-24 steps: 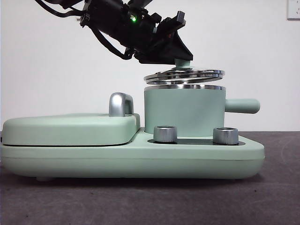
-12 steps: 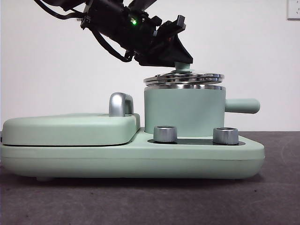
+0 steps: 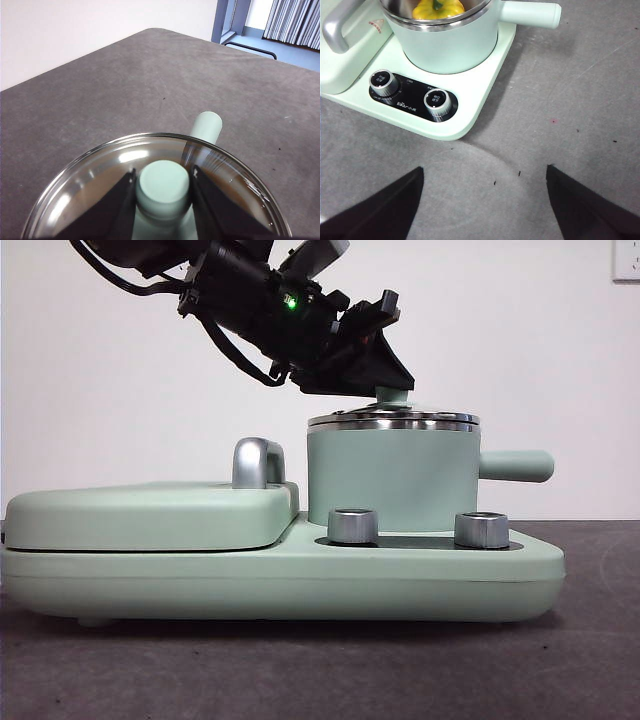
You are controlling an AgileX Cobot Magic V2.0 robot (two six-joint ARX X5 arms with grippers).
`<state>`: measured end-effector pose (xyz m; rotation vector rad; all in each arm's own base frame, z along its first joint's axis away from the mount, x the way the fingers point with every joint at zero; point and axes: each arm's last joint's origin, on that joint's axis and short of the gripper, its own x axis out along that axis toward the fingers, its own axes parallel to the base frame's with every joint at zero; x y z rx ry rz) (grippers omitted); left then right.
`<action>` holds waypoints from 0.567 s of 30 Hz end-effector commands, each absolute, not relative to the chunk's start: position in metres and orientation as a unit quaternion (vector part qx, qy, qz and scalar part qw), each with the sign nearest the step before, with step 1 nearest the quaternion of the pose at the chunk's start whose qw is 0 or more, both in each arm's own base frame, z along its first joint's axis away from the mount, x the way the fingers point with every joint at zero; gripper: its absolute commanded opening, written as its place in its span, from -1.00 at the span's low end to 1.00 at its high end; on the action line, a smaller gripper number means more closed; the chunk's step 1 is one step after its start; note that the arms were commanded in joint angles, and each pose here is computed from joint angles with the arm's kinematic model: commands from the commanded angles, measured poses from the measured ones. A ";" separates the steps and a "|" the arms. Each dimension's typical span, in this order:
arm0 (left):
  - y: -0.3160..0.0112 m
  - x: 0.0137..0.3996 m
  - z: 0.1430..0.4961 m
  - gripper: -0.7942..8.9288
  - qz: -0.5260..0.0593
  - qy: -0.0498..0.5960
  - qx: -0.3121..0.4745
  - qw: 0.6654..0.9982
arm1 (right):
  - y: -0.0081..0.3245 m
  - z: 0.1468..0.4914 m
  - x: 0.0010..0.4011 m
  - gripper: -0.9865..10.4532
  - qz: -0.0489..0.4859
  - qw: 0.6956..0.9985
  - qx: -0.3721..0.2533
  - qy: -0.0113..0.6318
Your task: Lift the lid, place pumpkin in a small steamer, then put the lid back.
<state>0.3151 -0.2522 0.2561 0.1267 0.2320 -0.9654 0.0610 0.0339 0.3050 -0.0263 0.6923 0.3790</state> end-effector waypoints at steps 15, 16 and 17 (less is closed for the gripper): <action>-0.259 0.318 0.262 -0.29 -0.464 0.110 0.023 0.879 | 0.034 0.307 0.061 -0.17 0.185 0.924 -0.008 0.333; -0.259 0.318 0.262 -0.24 -0.463 0.113 0.016 0.879 | 0.034 0.307 0.061 -0.17 0.185 0.924 -0.008 0.333; -0.259 0.318 0.263 -0.22 -0.462 0.115 0.010 0.879 | 0.034 0.307 0.061 -0.17 0.185 0.924 -0.008 0.333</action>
